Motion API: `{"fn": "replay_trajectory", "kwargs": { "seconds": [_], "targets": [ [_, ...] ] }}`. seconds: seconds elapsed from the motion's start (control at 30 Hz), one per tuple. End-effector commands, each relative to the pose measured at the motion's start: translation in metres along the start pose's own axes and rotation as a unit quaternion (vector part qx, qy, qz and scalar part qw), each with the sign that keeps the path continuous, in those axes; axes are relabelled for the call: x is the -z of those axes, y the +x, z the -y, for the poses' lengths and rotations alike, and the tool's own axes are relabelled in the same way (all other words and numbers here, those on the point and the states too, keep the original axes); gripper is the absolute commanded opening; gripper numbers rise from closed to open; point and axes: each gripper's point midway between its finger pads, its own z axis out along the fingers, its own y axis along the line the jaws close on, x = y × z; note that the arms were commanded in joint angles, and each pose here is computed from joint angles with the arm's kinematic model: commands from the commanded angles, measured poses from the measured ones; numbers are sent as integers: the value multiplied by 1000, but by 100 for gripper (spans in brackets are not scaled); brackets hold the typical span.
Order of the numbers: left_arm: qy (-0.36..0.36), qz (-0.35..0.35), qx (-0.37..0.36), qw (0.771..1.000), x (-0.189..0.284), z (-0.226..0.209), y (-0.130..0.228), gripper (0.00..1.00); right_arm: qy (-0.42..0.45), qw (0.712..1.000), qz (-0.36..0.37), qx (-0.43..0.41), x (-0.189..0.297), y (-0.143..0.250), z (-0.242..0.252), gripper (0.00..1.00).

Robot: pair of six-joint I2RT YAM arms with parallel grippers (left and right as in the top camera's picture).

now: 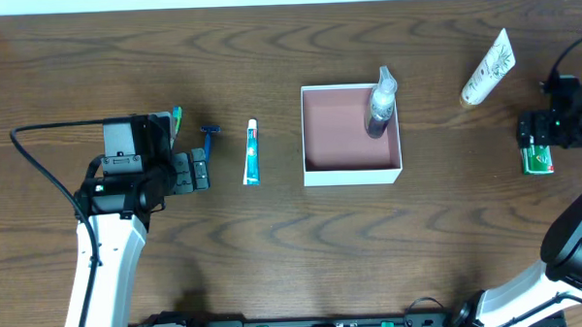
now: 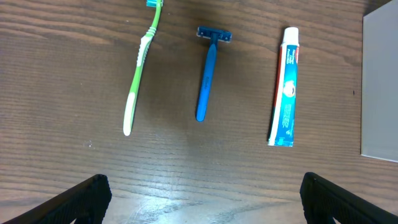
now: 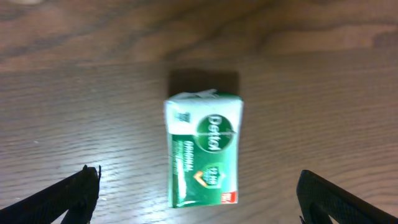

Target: Pack container

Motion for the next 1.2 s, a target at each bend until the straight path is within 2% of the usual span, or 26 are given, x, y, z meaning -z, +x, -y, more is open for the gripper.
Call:
{"fn": "replay_trajectory", "kwargs": {
  "seconds": [0.0,0.13,0.37,0.57,1.17],
  "targets": [
    [-3,7,-6,1000,3,0,-7,98,-49,999,0,-15,-13,9,1,99],
    [-3,7,-6,1000,3,0,-7,98,-108,994,3,2,-21,13,-14,99],
    [-3,7,-6,1000,3,0,-7,98,-119,993,-19,3,-40,21,-19,99],
    [-3,7,-6,1000,3,0,-7,98,-102,994,-48,3,-55,32,-13,99],
    [-3,7,-6,1000,3,0,-7,98,-73,995,-71,2,-65,38,-8,98]
  ]
}}
